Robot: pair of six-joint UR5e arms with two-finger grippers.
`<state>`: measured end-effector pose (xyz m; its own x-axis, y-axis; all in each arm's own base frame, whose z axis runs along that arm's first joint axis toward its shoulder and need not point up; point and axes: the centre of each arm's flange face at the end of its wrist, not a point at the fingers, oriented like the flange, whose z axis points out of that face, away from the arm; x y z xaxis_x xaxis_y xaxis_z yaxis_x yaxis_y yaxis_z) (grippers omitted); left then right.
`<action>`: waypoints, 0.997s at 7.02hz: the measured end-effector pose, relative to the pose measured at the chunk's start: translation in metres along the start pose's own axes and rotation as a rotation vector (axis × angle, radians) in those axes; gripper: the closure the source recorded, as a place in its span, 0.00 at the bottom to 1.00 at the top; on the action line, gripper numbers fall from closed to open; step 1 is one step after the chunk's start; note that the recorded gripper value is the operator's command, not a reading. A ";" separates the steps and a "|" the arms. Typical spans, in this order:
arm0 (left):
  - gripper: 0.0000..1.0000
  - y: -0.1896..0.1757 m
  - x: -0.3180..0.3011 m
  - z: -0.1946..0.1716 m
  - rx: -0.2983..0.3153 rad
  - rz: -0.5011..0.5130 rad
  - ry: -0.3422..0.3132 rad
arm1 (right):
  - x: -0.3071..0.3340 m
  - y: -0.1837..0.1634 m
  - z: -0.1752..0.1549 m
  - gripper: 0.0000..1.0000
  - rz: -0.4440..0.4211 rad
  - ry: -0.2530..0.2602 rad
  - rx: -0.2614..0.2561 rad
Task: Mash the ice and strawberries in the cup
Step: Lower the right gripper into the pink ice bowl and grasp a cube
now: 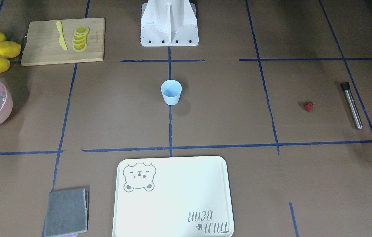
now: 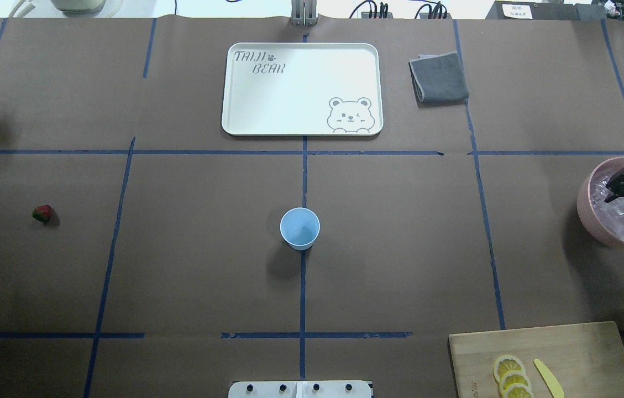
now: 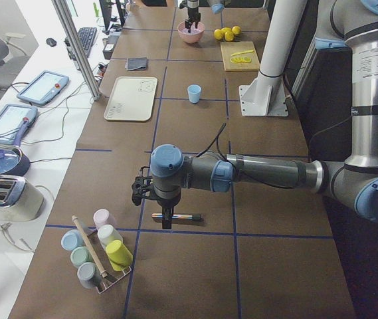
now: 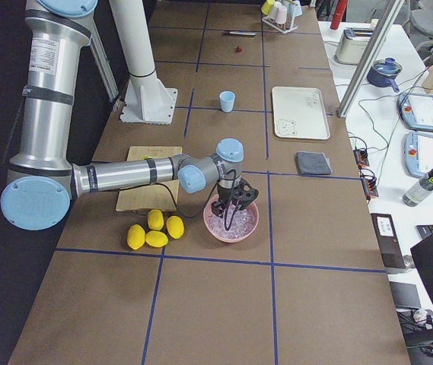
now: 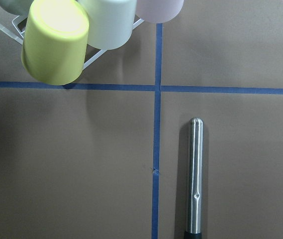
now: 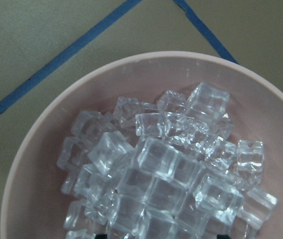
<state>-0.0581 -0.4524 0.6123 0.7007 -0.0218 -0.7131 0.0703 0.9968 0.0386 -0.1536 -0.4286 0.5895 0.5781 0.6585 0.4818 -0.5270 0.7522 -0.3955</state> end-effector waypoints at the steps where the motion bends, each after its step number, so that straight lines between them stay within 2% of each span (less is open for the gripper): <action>1: 0.00 0.000 0.000 0.000 0.001 0.001 0.000 | 0.000 -0.003 0.004 0.34 0.002 0.006 0.003; 3: 0.00 0.000 0.000 -0.001 0.002 0.001 0.000 | -0.001 -0.004 0.006 0.85 0.016 0.008 0.004; 4: 0.00 0.000 0.001 -0.001 0.002 0.001 0.000 | -0.003 -0.004 0.004 0.97 0.035 0.004 0.004; 7: 0.00 0.000 0.001 -0.001 0.002 0.002 0.000 | -0.010 0.001 -0.006 1.00 0.044 -0.019 0.007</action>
<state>-0.0583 -0.4524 0.6106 0.7008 -0.0198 -0.7131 0.0707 0.9966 0.0417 -0.1556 -0.4343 0.5795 0.5427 0.6899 0.4791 -0.5561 0.7226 -0.4107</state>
